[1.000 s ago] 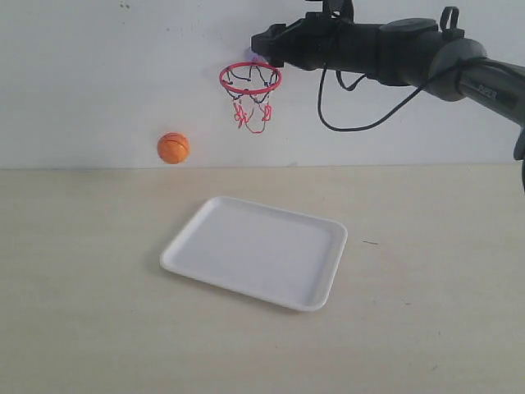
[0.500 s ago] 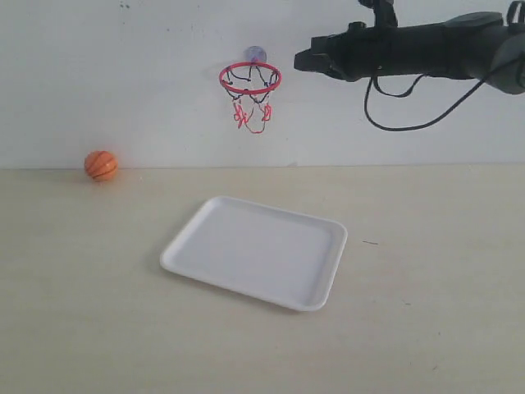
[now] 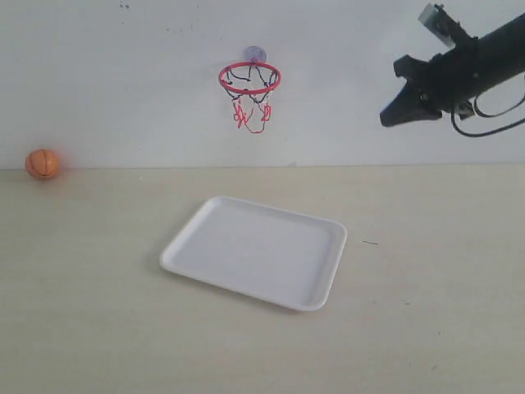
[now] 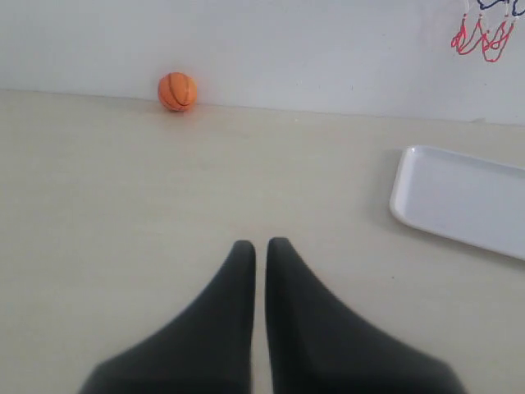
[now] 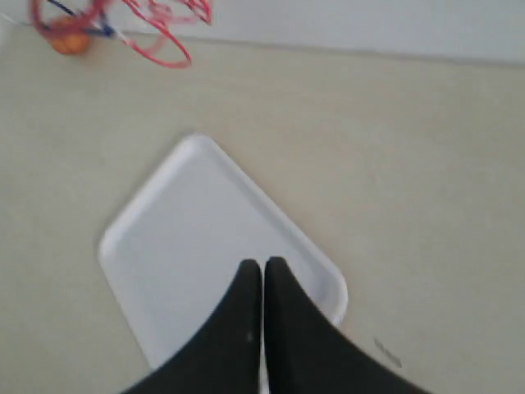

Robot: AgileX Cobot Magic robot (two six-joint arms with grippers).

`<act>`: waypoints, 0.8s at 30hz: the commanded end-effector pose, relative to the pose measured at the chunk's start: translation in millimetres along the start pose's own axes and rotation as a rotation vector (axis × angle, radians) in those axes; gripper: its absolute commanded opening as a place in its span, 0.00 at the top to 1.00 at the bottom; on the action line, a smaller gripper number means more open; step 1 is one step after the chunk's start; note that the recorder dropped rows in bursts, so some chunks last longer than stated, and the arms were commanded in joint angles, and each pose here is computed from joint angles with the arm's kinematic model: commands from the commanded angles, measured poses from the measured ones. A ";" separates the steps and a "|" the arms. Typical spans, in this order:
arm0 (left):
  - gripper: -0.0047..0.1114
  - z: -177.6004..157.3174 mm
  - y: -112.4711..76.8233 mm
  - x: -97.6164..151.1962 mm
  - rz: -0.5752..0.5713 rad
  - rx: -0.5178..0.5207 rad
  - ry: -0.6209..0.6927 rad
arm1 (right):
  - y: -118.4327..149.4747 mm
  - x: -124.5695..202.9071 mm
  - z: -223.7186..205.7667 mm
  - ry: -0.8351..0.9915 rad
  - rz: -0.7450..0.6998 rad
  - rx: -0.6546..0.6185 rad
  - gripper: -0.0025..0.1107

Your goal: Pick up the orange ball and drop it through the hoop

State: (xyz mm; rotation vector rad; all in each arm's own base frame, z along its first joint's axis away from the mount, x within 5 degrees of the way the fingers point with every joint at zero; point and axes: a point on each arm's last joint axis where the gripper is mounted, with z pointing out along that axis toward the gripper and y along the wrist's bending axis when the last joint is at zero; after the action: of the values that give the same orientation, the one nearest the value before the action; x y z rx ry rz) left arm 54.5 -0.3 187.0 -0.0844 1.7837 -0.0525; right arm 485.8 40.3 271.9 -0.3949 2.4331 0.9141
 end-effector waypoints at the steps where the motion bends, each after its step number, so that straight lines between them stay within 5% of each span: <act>1: 0.92 0.1 0.0 0.0 -0.014 0.000 -0.012 | 17.7 40.9 -11.7 0.113 0.010 -0.020 0.98; 3: 0.92 0.1 0.0 0.0 -0.014 0.000 -0.012 | 36.5 76.8 -15.4 0.129 0.049 -0.124 0.98; 6: 0.92 0.1 0.0 0.0 -0.014 0.000 -0.012 | 76.0 135.4 -25.2 0.033 0.329 -0.357 0.98; 10: 0.92 0.1 0.0 0.0 -0.014 0.000 -0.012 | 97.0 179.6 -35.8 0.028 0.476 -0.409 0.98; 16: 0.92 0.1 0.0 0.0 -0.014 0.000 -0.012 | 96.9 186.8 -34.1 0.038 0.508 -0.413 0.98; 24: 0.92 0.1 0.0 0.0 -0.014 0.000 -0.012 | 108.4 177.8 -47.6 0.011 0.780 -0.468 0.98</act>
State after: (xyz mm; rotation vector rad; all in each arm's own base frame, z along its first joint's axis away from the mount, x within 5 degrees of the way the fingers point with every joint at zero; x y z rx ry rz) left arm 54.5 -0.3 187.0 -0.0844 1.7837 -0.0525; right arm 278.1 72.2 249.5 0.3694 2.4149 1.7628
